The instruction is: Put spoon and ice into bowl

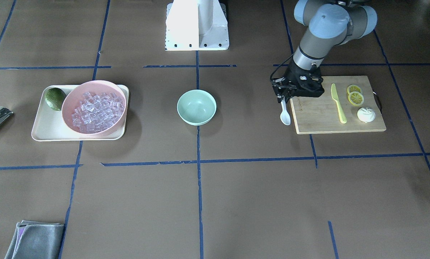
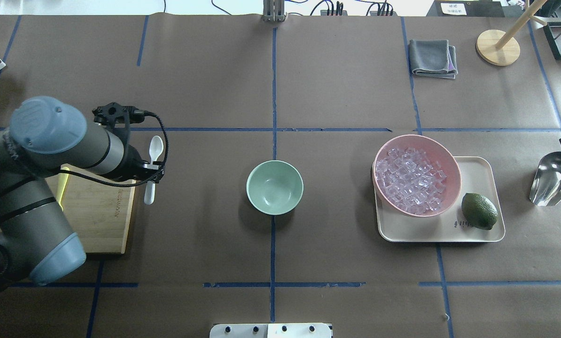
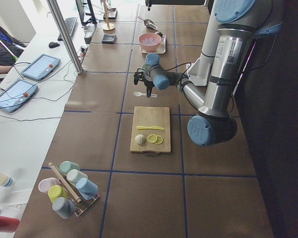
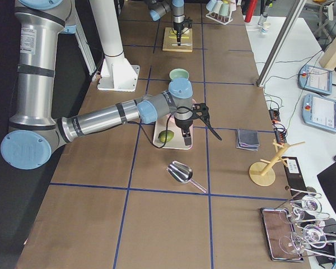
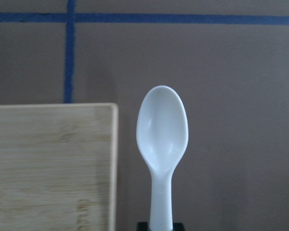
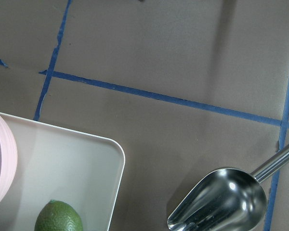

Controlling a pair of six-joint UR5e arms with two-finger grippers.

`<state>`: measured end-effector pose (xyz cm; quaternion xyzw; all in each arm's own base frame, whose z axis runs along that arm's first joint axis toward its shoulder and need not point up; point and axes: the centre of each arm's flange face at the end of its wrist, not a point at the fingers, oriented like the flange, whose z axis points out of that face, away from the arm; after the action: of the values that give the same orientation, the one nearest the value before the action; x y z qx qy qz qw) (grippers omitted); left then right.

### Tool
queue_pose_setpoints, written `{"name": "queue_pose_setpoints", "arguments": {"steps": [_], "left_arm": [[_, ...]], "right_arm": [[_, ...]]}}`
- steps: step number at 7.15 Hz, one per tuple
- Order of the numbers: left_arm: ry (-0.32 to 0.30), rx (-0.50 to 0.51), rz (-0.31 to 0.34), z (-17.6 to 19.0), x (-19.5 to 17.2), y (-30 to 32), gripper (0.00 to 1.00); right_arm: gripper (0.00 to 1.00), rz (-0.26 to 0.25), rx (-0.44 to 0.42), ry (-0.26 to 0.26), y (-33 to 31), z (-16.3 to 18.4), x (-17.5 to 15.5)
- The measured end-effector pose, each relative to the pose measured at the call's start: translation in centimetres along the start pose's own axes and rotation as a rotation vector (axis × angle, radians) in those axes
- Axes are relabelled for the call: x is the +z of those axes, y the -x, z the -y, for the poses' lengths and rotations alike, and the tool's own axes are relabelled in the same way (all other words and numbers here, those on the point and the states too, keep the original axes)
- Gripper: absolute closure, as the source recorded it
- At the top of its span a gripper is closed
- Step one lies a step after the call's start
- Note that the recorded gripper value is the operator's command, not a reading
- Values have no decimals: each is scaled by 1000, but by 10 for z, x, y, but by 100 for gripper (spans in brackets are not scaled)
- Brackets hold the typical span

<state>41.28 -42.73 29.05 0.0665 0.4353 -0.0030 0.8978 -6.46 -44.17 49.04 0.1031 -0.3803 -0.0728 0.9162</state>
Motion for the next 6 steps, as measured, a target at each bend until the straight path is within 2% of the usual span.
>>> {"name": "queue_pose_setpoints", "arguments": {"steps": [2, 3, 6], "left_arm": [[0, 73, -67, -3, -18, -92, 100], [-1, 128, -88, -10, -15, -126, 100], [-16, 398, -44, -31, 21, -171, 100]], "right_arm": [[0, -1, 1, 0, 0, 0, 0], [0, -1, 1, 1, -1, 0, 1], [0, -1, 3, 3, -1, -1, 1]]}}
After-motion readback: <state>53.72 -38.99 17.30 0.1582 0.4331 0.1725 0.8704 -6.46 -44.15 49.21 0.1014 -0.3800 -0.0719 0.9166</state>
